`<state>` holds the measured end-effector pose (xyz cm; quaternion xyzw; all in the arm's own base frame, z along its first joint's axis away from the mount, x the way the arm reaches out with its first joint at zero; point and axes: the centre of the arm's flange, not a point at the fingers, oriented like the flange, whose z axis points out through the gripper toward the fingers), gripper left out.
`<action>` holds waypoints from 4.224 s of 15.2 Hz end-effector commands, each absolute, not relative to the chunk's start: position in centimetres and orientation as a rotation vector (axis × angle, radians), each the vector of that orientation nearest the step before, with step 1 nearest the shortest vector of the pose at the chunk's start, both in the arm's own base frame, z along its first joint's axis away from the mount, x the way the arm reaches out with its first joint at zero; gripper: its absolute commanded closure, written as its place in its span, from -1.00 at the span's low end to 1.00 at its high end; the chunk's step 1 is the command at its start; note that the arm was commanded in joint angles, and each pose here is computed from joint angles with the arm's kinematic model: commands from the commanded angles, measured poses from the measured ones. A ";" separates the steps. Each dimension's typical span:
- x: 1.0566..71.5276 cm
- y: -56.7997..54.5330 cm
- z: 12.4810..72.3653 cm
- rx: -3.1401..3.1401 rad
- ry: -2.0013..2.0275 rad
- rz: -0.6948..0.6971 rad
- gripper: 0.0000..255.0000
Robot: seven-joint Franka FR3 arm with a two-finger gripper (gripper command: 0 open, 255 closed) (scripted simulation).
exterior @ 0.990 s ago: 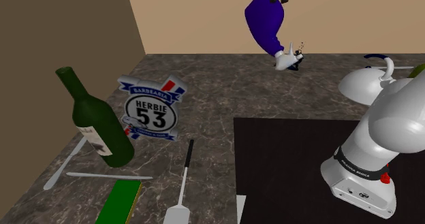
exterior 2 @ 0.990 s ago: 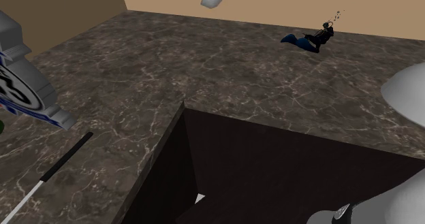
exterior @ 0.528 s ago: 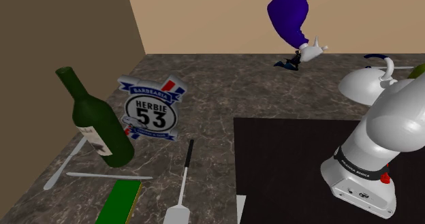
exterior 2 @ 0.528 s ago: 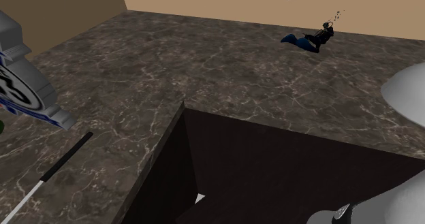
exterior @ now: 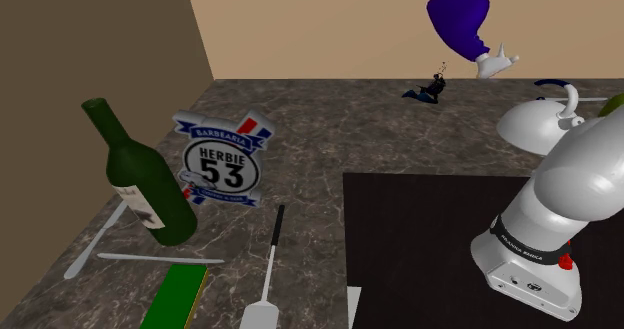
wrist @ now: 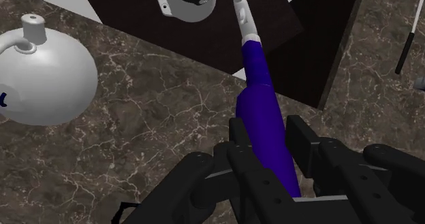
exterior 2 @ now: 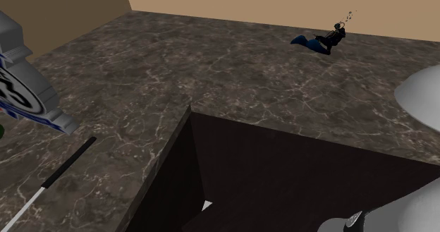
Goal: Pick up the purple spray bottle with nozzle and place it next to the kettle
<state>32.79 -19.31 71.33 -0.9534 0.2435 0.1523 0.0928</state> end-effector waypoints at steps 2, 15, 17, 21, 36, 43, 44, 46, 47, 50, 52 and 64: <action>31.2 -23.0 71.1 -2.831 0.719 0.452 1.00; 24.6 -38.8 71.1 -2.831 0.719 0.452 1.00; 24.3 -39.4 70.6 -2.831 0.719 0.452 1.00; 24.3 -39.4 68.5 -2.831 0.719 0.452 1.00; 24.3 -39.4 60.6 -2.831 0.719 0.452 1.00; 24.3 -39.4 56.9 -2.831 0.719 0.452 1.00; 24.3 -39.4 56.3 -2.831 0.719 0.452 1.00; 24.3 -39.4 55.3 -2.831 0.719 0.452 1.00; 24.3 -39.4 54.8 -2.831 0.719 0.452 1.00; 24.3 -39.4 53.2 -2.831 0.719 0.452 1.00; 24.3 -39.4 52.1 -2.831 0.719 0.452 1.00; 24.3 -39.4 45.8 -2.831 0.719 0.452 1.00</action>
